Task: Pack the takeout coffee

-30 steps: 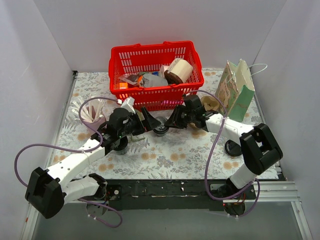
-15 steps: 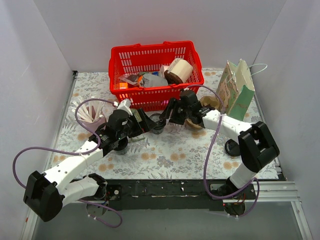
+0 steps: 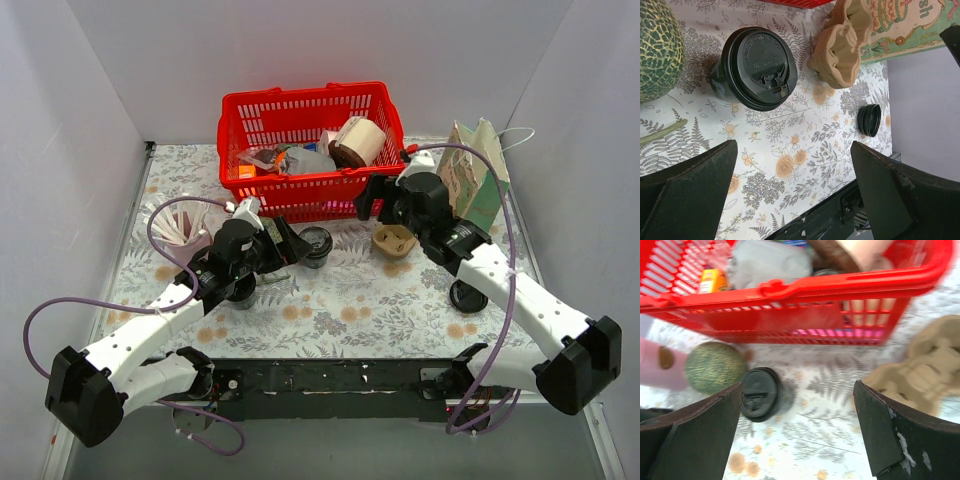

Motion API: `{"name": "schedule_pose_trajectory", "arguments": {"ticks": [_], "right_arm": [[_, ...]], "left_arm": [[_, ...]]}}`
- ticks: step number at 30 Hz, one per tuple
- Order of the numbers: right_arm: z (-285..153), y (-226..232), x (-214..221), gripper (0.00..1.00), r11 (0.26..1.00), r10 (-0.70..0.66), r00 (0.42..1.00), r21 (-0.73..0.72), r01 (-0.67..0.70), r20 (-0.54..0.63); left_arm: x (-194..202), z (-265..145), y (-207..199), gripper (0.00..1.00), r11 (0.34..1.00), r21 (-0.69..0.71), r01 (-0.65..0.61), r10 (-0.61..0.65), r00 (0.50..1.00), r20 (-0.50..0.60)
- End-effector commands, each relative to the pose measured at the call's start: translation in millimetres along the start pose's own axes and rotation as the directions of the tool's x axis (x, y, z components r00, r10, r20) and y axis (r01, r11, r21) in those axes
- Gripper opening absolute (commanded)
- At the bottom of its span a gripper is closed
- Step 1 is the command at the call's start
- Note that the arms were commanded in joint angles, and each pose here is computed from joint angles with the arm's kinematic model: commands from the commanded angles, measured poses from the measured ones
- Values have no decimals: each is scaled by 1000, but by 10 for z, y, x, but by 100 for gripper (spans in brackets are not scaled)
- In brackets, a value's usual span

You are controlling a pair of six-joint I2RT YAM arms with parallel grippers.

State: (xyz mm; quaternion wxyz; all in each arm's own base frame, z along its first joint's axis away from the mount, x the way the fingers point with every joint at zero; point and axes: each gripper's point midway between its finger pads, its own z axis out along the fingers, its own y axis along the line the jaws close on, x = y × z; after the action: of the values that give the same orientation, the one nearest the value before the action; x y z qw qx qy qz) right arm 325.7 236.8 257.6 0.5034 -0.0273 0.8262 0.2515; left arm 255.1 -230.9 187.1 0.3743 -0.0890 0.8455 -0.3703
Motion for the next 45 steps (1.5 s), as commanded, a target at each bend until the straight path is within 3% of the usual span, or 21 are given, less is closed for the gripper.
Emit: {"name": "schedule_pose_trajectory", "arguments": {"ticks": [1, 8, 14, 24, 27, 30, 32, 35, 41, 45], "right_arm": [[-189, -644, 87, 98, 956, -130, 991, 262, 129, -14], [-276, -1220, 408, 98, 909, -3, 995, 415, 45, -102], [-131, -1506, 565, 92, 912, 156, 978, 401, -88, -139], [237, -1874, 933, 81, 865, 241, 931, 496, -77, -275], [330, -1871, 1089, 72, 881, 244, 913, 468, -69, -326], [415, -1714, 1181, 49, 929, 222, 898, 363, -75, -380], [374, -1695, 1247, 38, 933, 222, 885, 353, -70, -410], [212, -1565, 1388, 32, 948, 230, 852, 307, -87, -471], [-316, -1323, 1803, 32, 966, 230, 783, 232, -113, -578], [-642, -1205, 1977, 29, 975, 191, 779, 210, -78, -597]], "left_arm": [[-57, -25, -162, 98, 998, 58, -26, 26, 1000, 4], [14, -2, -160, 98, 997, 72, -31, 33, 999, -27], [71, 28, -170, 98, 996, 88, -32, 37, 998, -53], [142, 5, -257, 98, 990, 140, -14, 27, 995, -91], [150, -11, -288, 98, 988, 156, -13, 28, 995, -98], [161, -14, -296, 98, 987, 159, -13, 30, 994, -102], [163, -33, -335, 98, 984, 180, -17, 37, 994, -108], [172, -48, -380, 98, 979, 205, -18, 41, 993, -111], [233, -38, -501, 98, 965, 260, -17, 63, 984, -167], [362, -49, -664, 98, 951, 310, -18, 93, 969, -231]]}}
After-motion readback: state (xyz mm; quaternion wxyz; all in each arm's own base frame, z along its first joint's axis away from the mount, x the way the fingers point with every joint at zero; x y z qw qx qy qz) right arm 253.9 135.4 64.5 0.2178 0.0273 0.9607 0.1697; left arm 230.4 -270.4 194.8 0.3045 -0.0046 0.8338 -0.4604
